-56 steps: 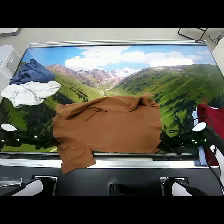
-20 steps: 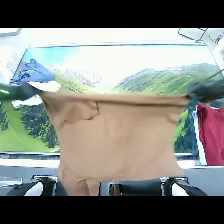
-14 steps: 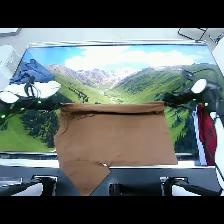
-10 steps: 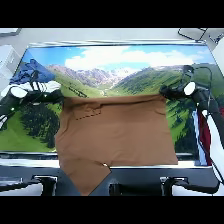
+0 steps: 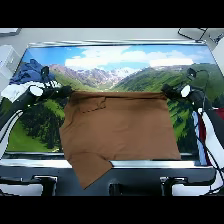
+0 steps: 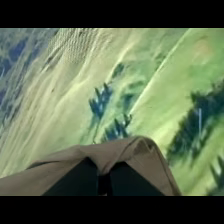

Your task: Fold the clothes and pants, and hang the long-sleeved shirts on hangers.

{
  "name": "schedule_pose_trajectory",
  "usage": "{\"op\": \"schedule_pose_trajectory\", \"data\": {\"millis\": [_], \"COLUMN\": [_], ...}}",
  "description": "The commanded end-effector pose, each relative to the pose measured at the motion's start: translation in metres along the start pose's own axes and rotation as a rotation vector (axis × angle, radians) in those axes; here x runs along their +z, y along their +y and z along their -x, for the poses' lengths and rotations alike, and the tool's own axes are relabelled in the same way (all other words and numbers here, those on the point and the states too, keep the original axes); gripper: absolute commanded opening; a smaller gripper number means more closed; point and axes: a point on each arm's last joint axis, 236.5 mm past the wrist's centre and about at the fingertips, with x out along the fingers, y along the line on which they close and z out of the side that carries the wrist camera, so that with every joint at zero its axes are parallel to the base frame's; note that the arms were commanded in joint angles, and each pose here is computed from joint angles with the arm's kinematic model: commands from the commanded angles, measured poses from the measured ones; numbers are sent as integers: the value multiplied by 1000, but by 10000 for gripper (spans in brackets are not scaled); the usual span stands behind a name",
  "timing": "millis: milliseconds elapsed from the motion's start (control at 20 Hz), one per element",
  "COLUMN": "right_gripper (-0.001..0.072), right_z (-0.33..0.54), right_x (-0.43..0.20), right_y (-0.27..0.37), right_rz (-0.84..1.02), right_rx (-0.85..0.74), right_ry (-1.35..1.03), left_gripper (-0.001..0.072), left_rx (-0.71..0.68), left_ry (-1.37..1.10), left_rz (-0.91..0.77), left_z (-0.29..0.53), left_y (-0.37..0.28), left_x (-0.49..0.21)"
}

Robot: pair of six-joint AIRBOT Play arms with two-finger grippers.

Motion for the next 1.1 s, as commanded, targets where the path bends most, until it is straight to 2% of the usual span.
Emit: {"op": "schedule_pose_trajectory", "data": {"millis": [0, 100, 200, 300, 450, 550, 900, 950, 1000, 1050], "right_gripper": [34, 34, 34, 34, 35, 34, 37, 84, 282, 471], "right_z": [28, 59, 80, 80, 65, 62, 61, 62, 66, 74], "right_x": [10, -12, -64, -105, -127, -126, -126, -125, -125, -123], "right_y": [-16, -33, -52, -65, -81, -79, -78, -78, -78, -80], "right_rz": [34, 137, 163, 171, 177, 171, 160, 160, 162, 190], "right_rx": [-43, -85, -139, -150, -174, -166, -162, -162, -166, -176], "right_ry": [86, 262, 493, 624, 657, 647, 643, 642, 654, 670], "left_gripper": [19, 20, 20, 21, 20, 20, 36, 187, 425, 576], "left_rx": [-30, -71, -98, -94, -98, -46, -11, -12, -17, -26], "left_ry": [65, 205, 415, 578, 712, 731, 753, 757, 772, 793], "left_rz": [-2, 13, 47, 128, 145, 134, 170, 175, 177, 186], "left_z": [30, 65, 85, 89, 89, 86, 84, 85, 90, 98], "left_y": [-1, -1, 3, 5, 5, 21, 28, 27, 27, 27], "left_x": [4, -16, -63, -115, -166, -181, -195, -195, -195, -193]}}
